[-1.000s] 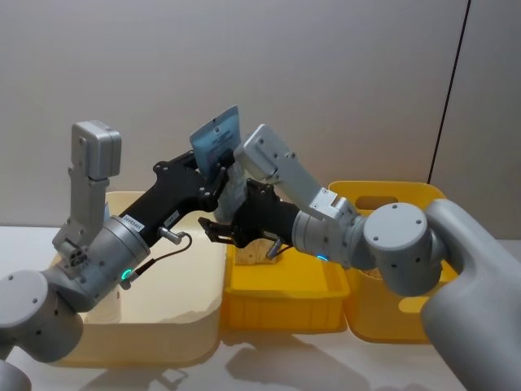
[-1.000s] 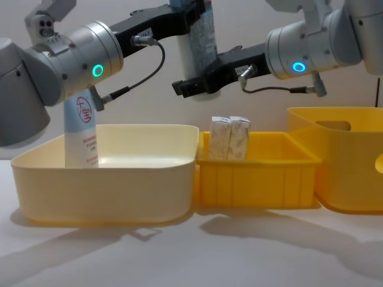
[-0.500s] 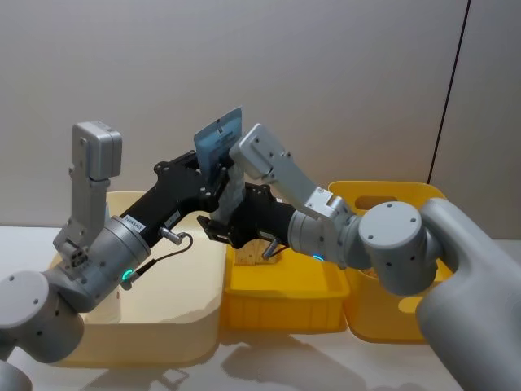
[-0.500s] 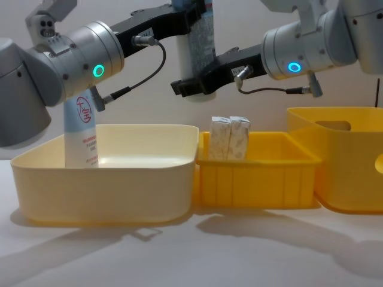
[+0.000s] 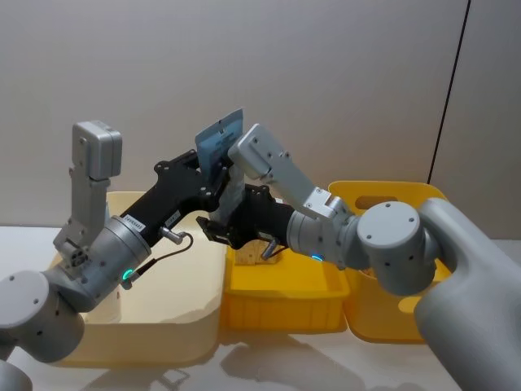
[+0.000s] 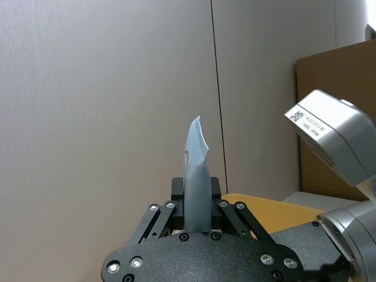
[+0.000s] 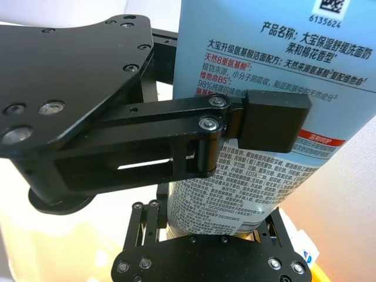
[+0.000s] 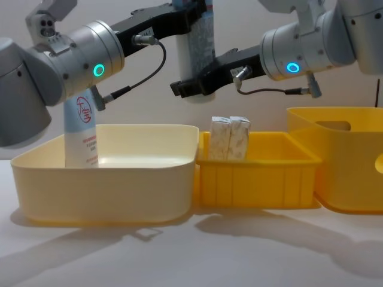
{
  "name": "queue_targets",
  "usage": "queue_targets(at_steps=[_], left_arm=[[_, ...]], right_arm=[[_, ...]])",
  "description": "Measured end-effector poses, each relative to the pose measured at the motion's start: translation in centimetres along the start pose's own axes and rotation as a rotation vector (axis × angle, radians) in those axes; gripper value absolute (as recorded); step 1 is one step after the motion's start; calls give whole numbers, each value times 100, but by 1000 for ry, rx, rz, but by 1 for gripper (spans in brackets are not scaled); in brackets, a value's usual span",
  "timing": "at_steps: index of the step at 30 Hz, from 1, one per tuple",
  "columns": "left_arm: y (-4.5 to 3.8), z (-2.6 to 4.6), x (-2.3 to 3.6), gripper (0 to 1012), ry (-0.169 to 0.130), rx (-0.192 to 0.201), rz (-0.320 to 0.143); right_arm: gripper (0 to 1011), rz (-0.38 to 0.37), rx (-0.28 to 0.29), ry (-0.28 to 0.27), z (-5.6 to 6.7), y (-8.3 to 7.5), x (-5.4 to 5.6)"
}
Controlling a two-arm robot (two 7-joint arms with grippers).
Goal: Bimanual collaborative sorting of washing and personal care products
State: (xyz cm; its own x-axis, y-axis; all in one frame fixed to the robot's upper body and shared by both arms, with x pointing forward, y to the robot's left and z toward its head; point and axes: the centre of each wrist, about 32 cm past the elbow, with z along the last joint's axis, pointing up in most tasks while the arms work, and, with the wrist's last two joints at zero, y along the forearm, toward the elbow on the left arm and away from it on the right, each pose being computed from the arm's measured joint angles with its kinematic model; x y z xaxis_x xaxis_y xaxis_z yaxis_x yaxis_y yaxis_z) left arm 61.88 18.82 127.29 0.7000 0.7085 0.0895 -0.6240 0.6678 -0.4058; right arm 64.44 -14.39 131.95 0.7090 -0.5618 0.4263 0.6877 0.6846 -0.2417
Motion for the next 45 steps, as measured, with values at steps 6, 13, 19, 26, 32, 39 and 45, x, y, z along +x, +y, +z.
queue_targets(at_steps=[6, 13, 19, 26, 32, 39, 45], left_arm=[[-3, 3, -2, 373, 0, -2, -1], [-2, 3, -1, 594, -1, -2, -1], [-1, 3, -1, 772, -1, -1, -1], [0, 1, 0, 975, -1, -1, 0], [0, 0, 0, 1003, 0, 0, 0], [1, -1, 0, 1004, 0, 0, 0], [1, -1, 1, 1003, 0, 0, 0]], right_arm=[[658, 1, -2, 1, -1, 3, -2], [658, 1, -2, 1, 1, 4, -2], [658, -15, 2, 4, 0, -15, 23], [658, -79, 11, 17, -12, -107, 119], [658, -148, -4, 29, -45, -219, 230], [658, -235, -43, 33, -81, -368, 372], [658, -297, -92, 41, -111, -488, 491]])
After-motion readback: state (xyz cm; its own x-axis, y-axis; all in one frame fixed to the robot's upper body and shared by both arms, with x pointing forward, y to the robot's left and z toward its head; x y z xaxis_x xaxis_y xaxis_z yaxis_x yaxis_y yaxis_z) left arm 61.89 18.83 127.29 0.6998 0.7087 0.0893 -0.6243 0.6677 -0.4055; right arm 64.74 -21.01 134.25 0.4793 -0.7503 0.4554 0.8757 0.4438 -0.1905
